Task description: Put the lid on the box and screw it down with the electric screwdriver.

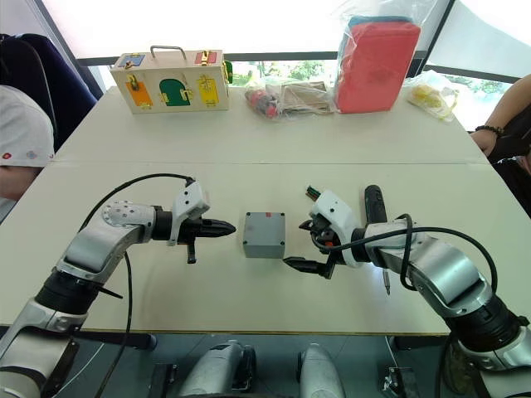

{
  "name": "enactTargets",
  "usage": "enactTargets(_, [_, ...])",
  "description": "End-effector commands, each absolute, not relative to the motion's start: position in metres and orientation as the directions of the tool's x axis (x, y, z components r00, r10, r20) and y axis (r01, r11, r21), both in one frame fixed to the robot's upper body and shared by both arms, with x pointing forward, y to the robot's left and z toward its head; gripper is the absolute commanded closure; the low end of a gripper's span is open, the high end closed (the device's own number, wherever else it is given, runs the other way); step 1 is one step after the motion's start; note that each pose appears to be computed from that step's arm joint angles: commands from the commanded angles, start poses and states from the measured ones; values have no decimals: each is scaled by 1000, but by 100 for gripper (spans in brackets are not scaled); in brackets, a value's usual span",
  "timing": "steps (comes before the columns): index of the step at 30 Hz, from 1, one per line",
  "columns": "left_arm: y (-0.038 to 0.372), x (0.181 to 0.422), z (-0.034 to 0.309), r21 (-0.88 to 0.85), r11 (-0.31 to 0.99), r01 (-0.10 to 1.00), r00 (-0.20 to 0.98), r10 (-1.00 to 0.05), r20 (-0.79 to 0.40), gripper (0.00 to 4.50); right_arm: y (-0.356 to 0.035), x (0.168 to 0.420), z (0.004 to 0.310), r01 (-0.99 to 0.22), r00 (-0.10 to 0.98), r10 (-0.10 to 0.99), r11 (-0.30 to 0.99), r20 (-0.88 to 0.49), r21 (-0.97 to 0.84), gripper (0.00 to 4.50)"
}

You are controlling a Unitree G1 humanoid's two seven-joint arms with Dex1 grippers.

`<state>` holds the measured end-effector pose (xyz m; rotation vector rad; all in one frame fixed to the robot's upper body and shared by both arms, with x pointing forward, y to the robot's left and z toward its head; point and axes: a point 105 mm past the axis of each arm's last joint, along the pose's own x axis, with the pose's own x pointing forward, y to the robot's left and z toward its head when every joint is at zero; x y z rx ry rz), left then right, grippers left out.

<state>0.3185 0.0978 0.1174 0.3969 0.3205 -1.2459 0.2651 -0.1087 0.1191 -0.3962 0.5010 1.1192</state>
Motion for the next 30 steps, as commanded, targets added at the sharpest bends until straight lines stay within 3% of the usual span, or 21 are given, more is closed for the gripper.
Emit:
enactTargets(1, [93,324,127,174,241,955,293,-854,-429,450,-98,255,123,-943,299,778,328,-553,-49,5])
enactTargets(5, [80,332,136,165,247,955,292,-882,-370,450,-93,249,124,-950,274,792,310,-546,-28,5])
enactTargets(9, [77,346,135,215,274,937,339,-861,-379,450,-81,241,133,-960,234,836,278,-496,17,5])
enactTargets(14, [93,354,136,261,297,919,384,-826,-413,450,-89,241,148,-955,257,836,296,-485,3,5])
enactTargets(20, [107,344,141,267,290,919,383,-815,-435,450,-117,269,159,-912,395,771,392,-499,-116,5])
enactTargets(23, [108,322,132,194,239,952,303,-832,-465,450,-129,299,150,-870,490,707,431,-510,-239,5])
enactTargets(30, [100,302,125,145,185,972,234,-834,-500,450,-117,309,132,-906,415,721,270,-556,-326,5])
